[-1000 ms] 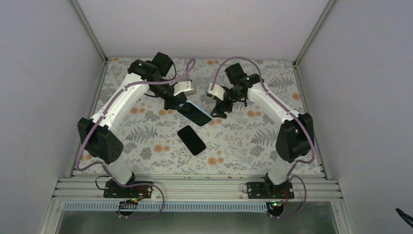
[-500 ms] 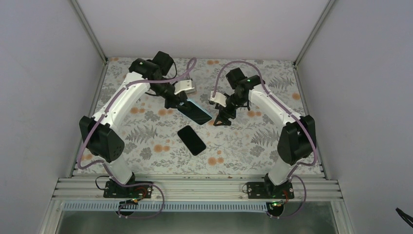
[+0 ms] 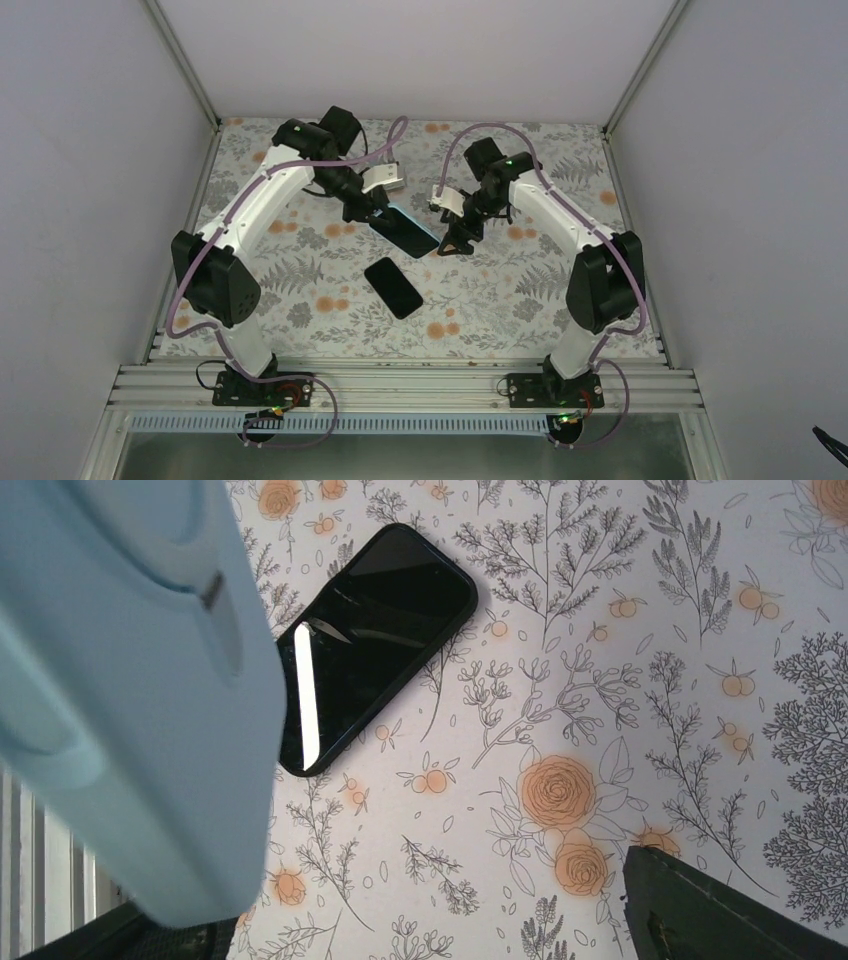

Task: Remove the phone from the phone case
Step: Remove the phone case from the phone.

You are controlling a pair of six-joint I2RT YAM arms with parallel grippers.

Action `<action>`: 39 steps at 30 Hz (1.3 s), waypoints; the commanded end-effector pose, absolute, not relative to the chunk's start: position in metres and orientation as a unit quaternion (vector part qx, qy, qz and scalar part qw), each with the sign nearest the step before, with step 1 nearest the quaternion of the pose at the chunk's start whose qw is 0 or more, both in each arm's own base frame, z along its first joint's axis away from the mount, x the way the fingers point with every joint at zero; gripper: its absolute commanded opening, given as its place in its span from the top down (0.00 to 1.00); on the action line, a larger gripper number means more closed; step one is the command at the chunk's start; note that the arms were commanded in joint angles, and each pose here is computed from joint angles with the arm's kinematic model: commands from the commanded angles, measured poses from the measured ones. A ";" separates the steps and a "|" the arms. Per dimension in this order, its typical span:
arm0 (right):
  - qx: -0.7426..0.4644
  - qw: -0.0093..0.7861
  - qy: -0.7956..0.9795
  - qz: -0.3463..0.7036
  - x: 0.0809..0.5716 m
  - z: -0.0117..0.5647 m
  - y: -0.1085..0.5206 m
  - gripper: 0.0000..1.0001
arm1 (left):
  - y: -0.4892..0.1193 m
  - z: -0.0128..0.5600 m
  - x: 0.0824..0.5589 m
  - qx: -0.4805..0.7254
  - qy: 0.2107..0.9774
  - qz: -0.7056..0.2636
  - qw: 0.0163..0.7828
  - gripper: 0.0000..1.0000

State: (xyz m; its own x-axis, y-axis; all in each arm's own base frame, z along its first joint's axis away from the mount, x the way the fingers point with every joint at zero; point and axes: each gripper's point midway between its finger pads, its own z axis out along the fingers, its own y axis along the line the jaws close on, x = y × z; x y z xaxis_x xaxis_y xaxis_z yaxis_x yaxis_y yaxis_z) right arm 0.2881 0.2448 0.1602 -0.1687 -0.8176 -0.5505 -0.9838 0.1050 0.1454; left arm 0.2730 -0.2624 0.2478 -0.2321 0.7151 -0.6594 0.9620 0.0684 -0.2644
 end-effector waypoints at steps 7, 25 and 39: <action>-0.620 0.194 0.721 0.241 0.323 0.161 0.247 0.07 | -0.276 0.282 0.257 0.605 0.667 -0.375 0.219 0.98; -0.578 0.251 0.760 0.159 0.422 0.169 0.220 0.09 | -0.280 0.301 0.219 0.626 0.629 -0.399 0.232 0.98; -0.577 0.253 0.747 0.211 0.360 0.184 0.201 0.08 | -0.259 0.285 0.267 0.598 0.670 -0.368 0.240 0.98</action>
